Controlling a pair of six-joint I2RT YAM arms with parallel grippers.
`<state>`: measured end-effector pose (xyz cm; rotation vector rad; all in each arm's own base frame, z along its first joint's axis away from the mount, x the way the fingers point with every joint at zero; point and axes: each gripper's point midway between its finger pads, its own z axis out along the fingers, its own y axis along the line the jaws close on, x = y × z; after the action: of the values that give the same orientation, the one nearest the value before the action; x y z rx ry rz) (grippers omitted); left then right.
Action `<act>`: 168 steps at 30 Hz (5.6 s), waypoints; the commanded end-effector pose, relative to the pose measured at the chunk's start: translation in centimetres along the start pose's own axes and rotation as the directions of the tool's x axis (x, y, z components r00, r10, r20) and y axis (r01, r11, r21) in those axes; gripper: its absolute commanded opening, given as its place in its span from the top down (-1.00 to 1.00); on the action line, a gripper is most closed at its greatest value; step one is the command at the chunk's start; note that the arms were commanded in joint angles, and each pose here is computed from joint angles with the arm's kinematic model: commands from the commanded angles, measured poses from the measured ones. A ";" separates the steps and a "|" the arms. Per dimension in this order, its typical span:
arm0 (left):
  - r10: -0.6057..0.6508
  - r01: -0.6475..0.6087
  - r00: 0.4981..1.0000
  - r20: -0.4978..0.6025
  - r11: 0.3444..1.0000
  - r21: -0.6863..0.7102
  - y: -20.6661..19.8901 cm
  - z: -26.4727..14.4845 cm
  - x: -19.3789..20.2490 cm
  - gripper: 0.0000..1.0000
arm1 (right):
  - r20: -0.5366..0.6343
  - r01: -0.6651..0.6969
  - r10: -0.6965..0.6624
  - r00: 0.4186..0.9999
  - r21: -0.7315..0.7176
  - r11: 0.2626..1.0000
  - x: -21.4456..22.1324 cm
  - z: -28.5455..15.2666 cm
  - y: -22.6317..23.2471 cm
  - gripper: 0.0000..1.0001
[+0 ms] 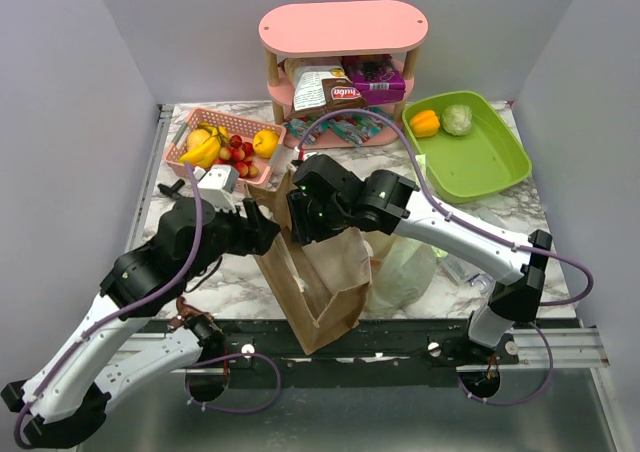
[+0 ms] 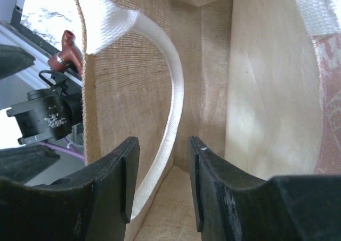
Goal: Place the food into the grocery bag and tie it
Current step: Adjust the grocery bag at the center of the board, then pick up the snack from the shelf, then place the snack in the grocery bag.
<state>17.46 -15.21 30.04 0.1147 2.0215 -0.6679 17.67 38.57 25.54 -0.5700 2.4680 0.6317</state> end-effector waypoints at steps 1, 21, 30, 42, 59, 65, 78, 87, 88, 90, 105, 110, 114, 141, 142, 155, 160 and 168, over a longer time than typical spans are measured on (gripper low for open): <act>-0.017 0.016 0.995 -0.100 1.000 -0.006 -0.4 -0.5 1.3 -0.31 | 0.023 0.021 -0.022 0.999 0.067 0.998 -0.1 0.4 -1.2 0.03; 0.019 -0.068 0.896 -0.444 0.993 -0.094 0.0 0.8 6.6 0.06 | 0.280 0.020 -0.088 0.956 0.236 0.971 -5.5 -7.1 -5.0 -0.28; -0.019 -0.034 0.912 -0.411 0.992 -0.121 0.9 -1.0 6.8 1.00 | 0.483 -0.185 0.034 0.875 0.268 0.946 -9.7 -8.2 -7.4 -0.59; -0.091 0.081 0.953 -0.289 0.996 -0.048 0.9 -1.5 7.4 1.00 | 0.604 -0.465 0.370 0.705 -0.001 0.886 -17.1 -5.9 -13.2 -1.00; -0.097 0.103 0.976 -0.194 0.994 0.022 1.7 -2.9 8.1 1.00 | 0.562 -0.641 0.642 0.522 -0.239 0.730 -21.5 1.8 -17.4 -1.00; -0.108 0.117 0.976 -0.188 0.993 0.035 1.8 -3.0 8.5 1.00 | 0.595 -0.675 0.668 0.447 -0.266 0.688 -22.8 3.3 -19.9 -1.00; -0.107 0.116 0.978 -0.179 0.993 0.037 2.2 -3.3 8.7 1.00 | 0.525 -0.695 0.775 0.353 -0.407 0.593 -25.3 6.4 -22.1 -0.89; -0.108 0.117 0.978 -0.178 0.992 0.040 2.0 -3.5 8.5 1.00 | 0.533 -0.670 0.763 0.367 -0.418 0.614 -27.4 7.3 -22.2 -0.43; -0.108 0.117 0.979 -0.175 0.992 0.042 2.0 -3.6 8.5 1.00 | 0.532 -0.669 0.762 0.368 -0.418 0.615 -27.5 7.5 -22.2 -0.32; -0.109 0.118 0.979 -0.174 0.992 0.042 2.0 -3.6 8.4 1.00 | 0.533 -0.663 0.761 0.371 -0.422 0.619 -27.9 7.5 -22.2 -0.02; -0.102 0.109 0.980 -0.170 0.994 0.031 1.8 -3.7 7.6 1.00 | 0.453 -0.605 0.755 0.474 -0.456 0.653 -27.2 6.7 -19.7 0.97; -0.098 0.103 0.981 -0.165 0.994 0.022 1.8 -3.7 7.2 1.00 | 0.416 -0.590 0.750 0.514 -0.463 0.662 -25.8 5.4 -18.5 0.99; -0.091 0.095 0.983 -0.159 0.995 0.016 1.9 -3.7 6.9 1.00 | 0.404 -0.580 0.738 0.540 -0.457 0.674 -24.7 3.6 -17.7 0.99; 0.030 -0.035 0.994 -0.105 0.998 -0.053 3.6 -3.5 5.5 1.00 | 0.400 -0.184 0.473 0.785 -0.579 0.794 -21.4 -13.3 -7.9 0.99; 0.034 -0.039 0.994 -0.102 0.998 -0.051 3.6 -3.6 5.4 1.00 | 0.390 -0.163 0.459 0.798 -0.594 0.787 -21.2 -13.7 -7.3 0.99; 0.063 -0.067 0.993 -0.103 0.997 -0.041 3.7 -3.1 5.8 1.00 | 0.317 0.165 0.156 0.936 -0.781 0.602 -18.6 -19.8 -0.3 0.99; 0.062 -0.066 0.994 -0.091 0.997 -0.039 3.8 -3.2 5.7 1.00 | 0.291 0.211 0.076 0.954 -0.828 0.519 -16.2 -20.4 1.6 0.99; 0.073 -0.076 0.994 -0.078 0.996 -0.037 3.7 -3.2 5.4 1.00 | 0.303 0.291 -0.050 0.952 -0.841 0.456 -12.6 -21.8 4.0 0.99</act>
<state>12.60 -11.52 24.08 0.1953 2.1631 -0.5936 21.04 34.45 48.82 -0.8417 1.7617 1.7907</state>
